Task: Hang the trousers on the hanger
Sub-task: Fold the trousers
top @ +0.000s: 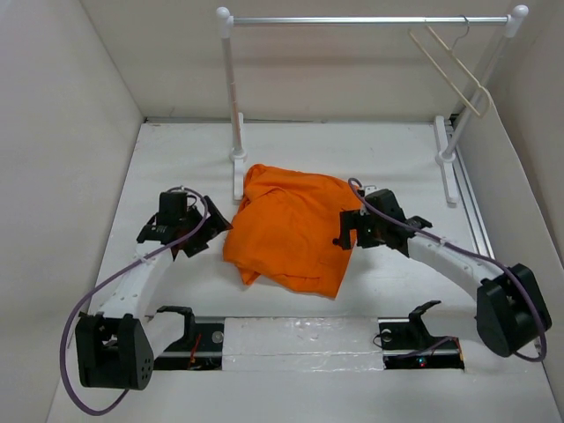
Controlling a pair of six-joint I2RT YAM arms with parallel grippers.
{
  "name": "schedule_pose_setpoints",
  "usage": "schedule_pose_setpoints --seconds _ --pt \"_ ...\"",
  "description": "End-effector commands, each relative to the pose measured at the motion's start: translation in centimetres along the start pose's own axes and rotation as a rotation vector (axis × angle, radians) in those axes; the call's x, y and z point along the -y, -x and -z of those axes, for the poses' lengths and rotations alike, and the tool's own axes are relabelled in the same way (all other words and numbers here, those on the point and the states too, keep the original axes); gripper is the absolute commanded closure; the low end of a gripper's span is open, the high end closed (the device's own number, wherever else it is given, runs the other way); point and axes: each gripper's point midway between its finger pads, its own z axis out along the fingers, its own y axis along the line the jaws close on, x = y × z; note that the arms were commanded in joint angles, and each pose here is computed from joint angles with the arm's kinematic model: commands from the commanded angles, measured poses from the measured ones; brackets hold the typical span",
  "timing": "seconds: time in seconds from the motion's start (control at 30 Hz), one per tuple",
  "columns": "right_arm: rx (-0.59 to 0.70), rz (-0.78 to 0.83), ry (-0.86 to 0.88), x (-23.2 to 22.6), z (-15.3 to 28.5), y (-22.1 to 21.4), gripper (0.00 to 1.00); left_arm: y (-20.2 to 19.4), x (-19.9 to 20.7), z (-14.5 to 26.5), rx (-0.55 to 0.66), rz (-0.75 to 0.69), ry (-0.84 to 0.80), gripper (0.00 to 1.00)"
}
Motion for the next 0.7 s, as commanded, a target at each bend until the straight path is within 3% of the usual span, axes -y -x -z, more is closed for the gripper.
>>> schedule_pose_setpoints --seconds 0.0,0.2,0.3,0.37,0.4,0.47,0.5,0.53,0.57,0.67 --pt "0.165 -0.075 0.080 -1.5 -1.5 4.3 0.03 -1.0 1.8 -1.1 -0.030 0.037 -0.138 0.02" --pt "0.127 -0.153 0.004 0.9 -5.7 3.0 0.03 -3.1 1.5 -3.0 -0.096 0.076 -0.196 0.04" --pt "0.082 -0.201 -0.025 1.5 -7.3 1.6 0.10 -3.5 1.3 -3.8 -0.107 0.077 -0.208 0.07" --pt "0.117 -0.220 0.001 1.2 -7.9 1.9 0.31 -4.1 1.9 -4.1 -0.129 0.068 -0.232 0.11" --pt "0.121 -0.236 0.007 1.1 -8.0 1.8 0.38 -4.2 2.1 -4.5 -0.135 0.074 -0.238 0.21" --pt "0.157 -0.236 0.024 0.6 -7.8 2.3 0.71 -4.2 2.3 -4.9 -0.133 0.082 -0.255 0.34" --pt "0.165 -0.232 0.029 0.6 -7.7 2.5 0.81 -3.9 2.6 -5.1 -0.119 0.080 -0.271 0.60" --pt "0.174 -0.227 0.034 0.4 -7.4 2.9 0.94 -3.1 2.6 -5.3 -0.087 0.083 -0.255 0.78" --pt "0.181 -0.207 0.044 0.0 -7.1 3.3 0.99 -2.7 2.6 -5.2 -0.075 0.086 -0.243 1.00" --pt "0.259 -0.144 0.052 -1.0 -4.1 6.7 1.00 1.6 4.8 -3.0 0.062 0.060 -0.264 1.00"
